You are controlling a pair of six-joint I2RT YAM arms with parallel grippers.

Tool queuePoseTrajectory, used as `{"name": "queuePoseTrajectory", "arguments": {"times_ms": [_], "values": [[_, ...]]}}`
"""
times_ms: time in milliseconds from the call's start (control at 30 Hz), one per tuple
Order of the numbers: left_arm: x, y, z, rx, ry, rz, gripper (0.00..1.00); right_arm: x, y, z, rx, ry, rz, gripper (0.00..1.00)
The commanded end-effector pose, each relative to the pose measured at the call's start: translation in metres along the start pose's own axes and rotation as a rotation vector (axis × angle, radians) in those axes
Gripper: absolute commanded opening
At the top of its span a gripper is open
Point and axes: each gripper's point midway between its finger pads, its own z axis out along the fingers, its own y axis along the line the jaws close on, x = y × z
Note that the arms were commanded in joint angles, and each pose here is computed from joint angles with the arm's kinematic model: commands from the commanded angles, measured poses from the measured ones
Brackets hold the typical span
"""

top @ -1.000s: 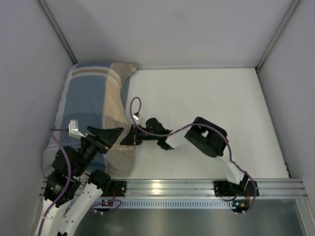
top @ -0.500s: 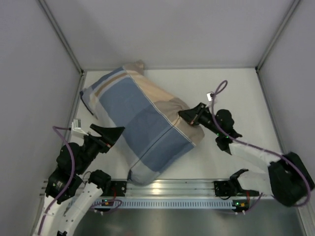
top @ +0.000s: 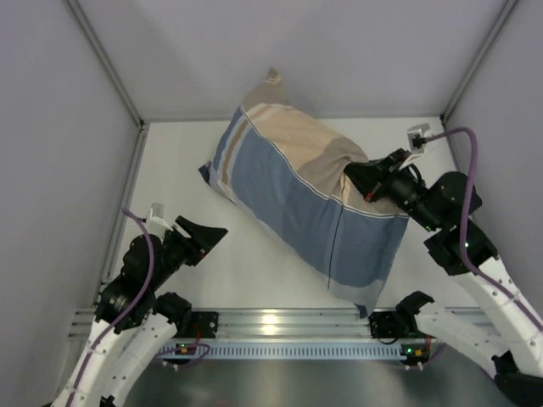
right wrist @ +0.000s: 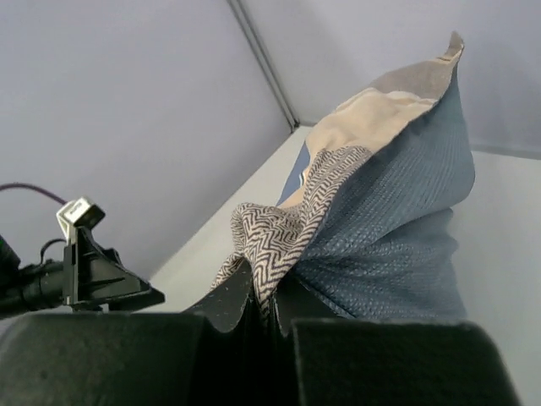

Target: Remove the pillowcase from the pillow

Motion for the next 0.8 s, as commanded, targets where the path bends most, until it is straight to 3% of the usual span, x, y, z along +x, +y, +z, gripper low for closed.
{"name": "queuePoseTrajectory", "arguments": {"times_ms": [0, 67, 100, 133, 200, 300, 333, 367, 467, 500, 600, 633, 767], "values": [[0.007, 0.005, 0.004, -0.003, 0.029, -0.008, 0.56, 0.053, 0.067, 0.024, -0.222, 0.192, -0.088, 0.0], [0.001, 0.0, -0.003, 0.027, -0.007, 0.01, 0.46, 0.084, 0.088, 0.043, -0.201, 0.244, -0.17, 0.0], [0.0, -0.002, -0.007, 0.037, -0.014, 0.016, 0.4, 0.106, 0.121, 0.039, -0.273, 0.281, -0.175, 0.0], [-0.004, -0.011, -0.018, 0.071, -0.033, 0.017, 0.28, 0.121, 0.132, 0.041, -0.287, 0.304, -0.178, 0.0], [-0.007, -0.011, -0.032, 0.059, -0.052, 0.014, 0.17, 0.175, 0.16, 0.041, -0.342, 0.401, -0.193, 0.0], [-0.03, -0.026, -0.07, 0.082, -0.165, 0.034, 0.17, 0.241, 0.17, 0.043, -0.315, 0.501, -0.214, 0.0], [-0.031, -0.019, -0.08, 0.042, -0.173, 0.034, 0.18, 0.254, 0.173, 0.046, -0.324, 0.482, -0.179, 0.0], [-0.042, -0.034, -0.101, 0.076, -0.219, 0.044, 0.28, 0.271, 0.17, 0.047, -0.321, 0.501, -0.162, 0.08], [-0.053, -0.038, -0.12, 0.056, -0.267, 0.047, 0.54, 0.289, 0.161, 0.049, -0.274, 0.521, -0.153, 0.71], [-0.053, -0.038, -0.119, 0.045, -0.261, 0.05, 0.61, 0.288, 0.162, 0.05, -0.273, 0.519, -0.151, 0.77], [-0.046, -0.031, -0.11, 0.011, -0.225, 0.04, 0.68, 0.277, 0.174, 0.047, -0.313, 0.51, -0.155, 0.9], [-0.046, -0.028, -0.107, 0.001, -0.229, 0.035, 0.7, 0.266, 0.179, 0.049, -0.311, 0.493, -0.156, 0.99], [-0.039, -0.009, -0.09, -0.067, -0.206, 0.027, 0.71, 0.234, 0.197, 0.029, -0.347, 0.46, -0.179, 0.99]]}}
